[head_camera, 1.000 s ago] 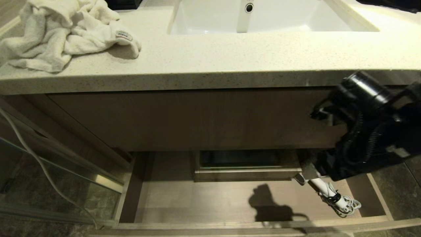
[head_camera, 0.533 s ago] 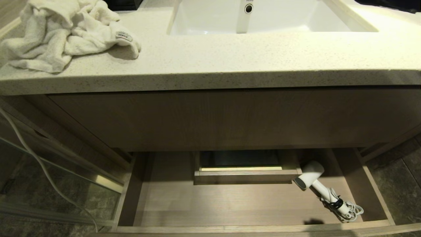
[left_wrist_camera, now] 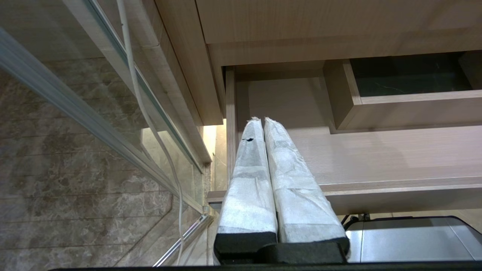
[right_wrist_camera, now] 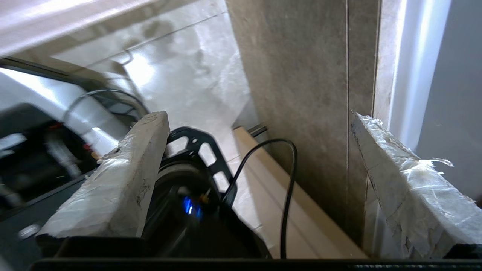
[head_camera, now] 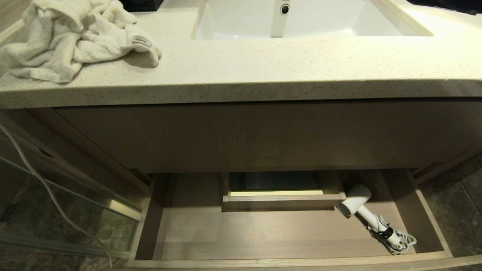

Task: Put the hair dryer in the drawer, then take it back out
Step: Pull open the drawer, then take the hairdryer out

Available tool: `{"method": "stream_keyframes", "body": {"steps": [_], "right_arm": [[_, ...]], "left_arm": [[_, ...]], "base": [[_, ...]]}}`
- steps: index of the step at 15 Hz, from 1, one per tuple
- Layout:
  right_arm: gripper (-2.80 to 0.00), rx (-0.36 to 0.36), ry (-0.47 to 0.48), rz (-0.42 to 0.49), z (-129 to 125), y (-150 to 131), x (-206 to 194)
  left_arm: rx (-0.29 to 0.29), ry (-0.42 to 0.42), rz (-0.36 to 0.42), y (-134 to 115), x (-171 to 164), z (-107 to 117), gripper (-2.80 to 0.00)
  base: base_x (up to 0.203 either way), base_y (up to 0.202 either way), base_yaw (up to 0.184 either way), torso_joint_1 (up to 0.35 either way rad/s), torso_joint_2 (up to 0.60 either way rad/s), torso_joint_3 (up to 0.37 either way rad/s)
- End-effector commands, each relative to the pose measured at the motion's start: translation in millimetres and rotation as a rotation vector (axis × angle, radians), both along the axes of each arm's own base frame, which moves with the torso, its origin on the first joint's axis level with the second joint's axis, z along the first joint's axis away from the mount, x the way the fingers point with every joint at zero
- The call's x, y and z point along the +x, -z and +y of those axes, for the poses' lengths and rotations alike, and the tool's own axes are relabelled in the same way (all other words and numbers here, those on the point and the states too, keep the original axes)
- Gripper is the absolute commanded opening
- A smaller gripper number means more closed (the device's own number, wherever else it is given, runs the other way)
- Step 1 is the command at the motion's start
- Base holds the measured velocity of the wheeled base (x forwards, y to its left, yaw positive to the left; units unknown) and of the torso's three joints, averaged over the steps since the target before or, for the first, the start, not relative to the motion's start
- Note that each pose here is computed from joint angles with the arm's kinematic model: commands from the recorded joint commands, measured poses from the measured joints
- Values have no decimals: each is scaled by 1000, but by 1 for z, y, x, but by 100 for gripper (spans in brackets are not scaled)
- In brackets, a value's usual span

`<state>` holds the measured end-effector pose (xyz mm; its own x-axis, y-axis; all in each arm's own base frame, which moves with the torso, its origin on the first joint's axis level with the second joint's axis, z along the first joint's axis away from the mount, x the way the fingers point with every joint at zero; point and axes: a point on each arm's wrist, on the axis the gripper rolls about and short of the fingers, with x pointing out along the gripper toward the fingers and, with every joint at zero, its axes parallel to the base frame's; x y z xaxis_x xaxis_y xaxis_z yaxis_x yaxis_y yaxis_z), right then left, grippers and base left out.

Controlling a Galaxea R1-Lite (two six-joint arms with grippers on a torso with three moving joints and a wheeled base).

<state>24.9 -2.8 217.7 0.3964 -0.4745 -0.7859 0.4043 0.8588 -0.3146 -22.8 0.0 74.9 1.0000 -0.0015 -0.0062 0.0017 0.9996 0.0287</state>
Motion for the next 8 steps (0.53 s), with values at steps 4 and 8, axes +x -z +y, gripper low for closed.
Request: {"method": "stream_keyframes", "body": {"steps": [4, 8], "right_arm": [[0, -38, -147, 40, 1, 58, 11], [0, -58, -245, 32, -9, 68, 16]], "left_arm": [[0, 0, 3, 0, 0, 0, -280], [0, 0, 3, 0, 0, 0, -280]], "base": [[0, 0, 0, 0, 0, 0], [0, 0, 0, 0, 0, 0]]}}
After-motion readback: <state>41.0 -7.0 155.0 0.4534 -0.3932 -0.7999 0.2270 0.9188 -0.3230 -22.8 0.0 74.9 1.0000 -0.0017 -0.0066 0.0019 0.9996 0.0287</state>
